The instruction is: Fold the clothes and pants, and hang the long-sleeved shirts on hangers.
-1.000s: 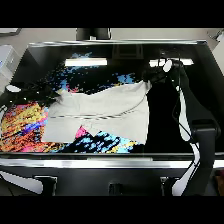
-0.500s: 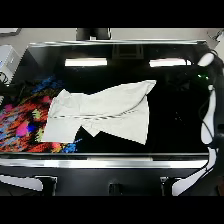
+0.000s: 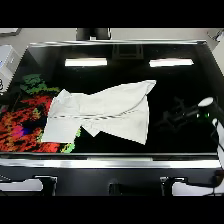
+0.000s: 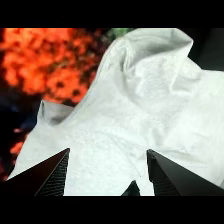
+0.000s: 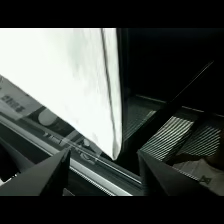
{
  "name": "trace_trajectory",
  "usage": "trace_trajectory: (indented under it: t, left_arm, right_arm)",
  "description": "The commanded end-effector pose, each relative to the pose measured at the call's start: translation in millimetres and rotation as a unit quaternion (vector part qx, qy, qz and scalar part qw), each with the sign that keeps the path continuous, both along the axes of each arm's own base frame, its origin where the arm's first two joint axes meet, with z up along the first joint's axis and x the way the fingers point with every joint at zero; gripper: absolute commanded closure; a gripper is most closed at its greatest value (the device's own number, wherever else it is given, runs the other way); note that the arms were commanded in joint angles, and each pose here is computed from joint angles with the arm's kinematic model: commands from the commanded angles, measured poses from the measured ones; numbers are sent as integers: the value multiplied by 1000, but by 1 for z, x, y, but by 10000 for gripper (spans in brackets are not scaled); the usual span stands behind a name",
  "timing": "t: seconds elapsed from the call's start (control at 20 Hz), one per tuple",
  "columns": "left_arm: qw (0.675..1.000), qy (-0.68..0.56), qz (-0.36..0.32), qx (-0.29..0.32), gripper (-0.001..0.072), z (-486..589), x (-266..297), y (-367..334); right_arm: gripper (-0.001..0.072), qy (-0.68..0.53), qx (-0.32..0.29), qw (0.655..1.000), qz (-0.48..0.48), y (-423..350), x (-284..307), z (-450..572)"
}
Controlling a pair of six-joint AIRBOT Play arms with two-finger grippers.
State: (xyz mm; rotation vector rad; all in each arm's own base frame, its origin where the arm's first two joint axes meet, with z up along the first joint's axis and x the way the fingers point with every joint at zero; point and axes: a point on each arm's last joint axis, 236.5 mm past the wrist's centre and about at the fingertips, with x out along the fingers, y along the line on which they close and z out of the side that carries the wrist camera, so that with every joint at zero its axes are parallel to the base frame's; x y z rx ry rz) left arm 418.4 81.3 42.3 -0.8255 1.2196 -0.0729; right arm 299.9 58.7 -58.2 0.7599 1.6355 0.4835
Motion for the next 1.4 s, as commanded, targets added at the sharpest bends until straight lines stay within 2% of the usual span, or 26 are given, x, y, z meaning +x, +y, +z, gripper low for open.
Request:
trace_trajectory:
  t: [0.0,0.35,0.85,0.9,0.95,1.0,1.05,1.35]
  left_arm:
    - [1000,-1,-3,-10,137,7,-9,-10]
    - [1000,0,-12,-28,137,12,-7,-27]
    - [1000,4,-7,-30,137,12,-7,-28]
    - [1000,4,-7,-30,137,12,-7,-28]
    - [1000,4,-8,-29,137,12,-7,-28]
    - [1000,4,-9,-27,137,11,-7,-27]
    - [1000,2,-14,-23,137,10,-7,-26]
    - [997,-52,-56,26,138,-11,-11,5]
  right_arm:
    - [219,-10,29,999,-26,28,-43,-17]
    - [219,-24,38,997,-66,40,-53,-31]
    - [241,-55,-46,996,-53,66,-35,-59]
    - [331,-57,-49,996,-53,67,-34,-60]
    - [459,-58,-49,996,-50,70,-34,-60]
    - [633,-59,-48,996,-43,73,-36,-60]
    - [683,-57,-45,997,-41,74,-37,-59]
    - [684,-55,-21,998,-25,83,-47,-39]
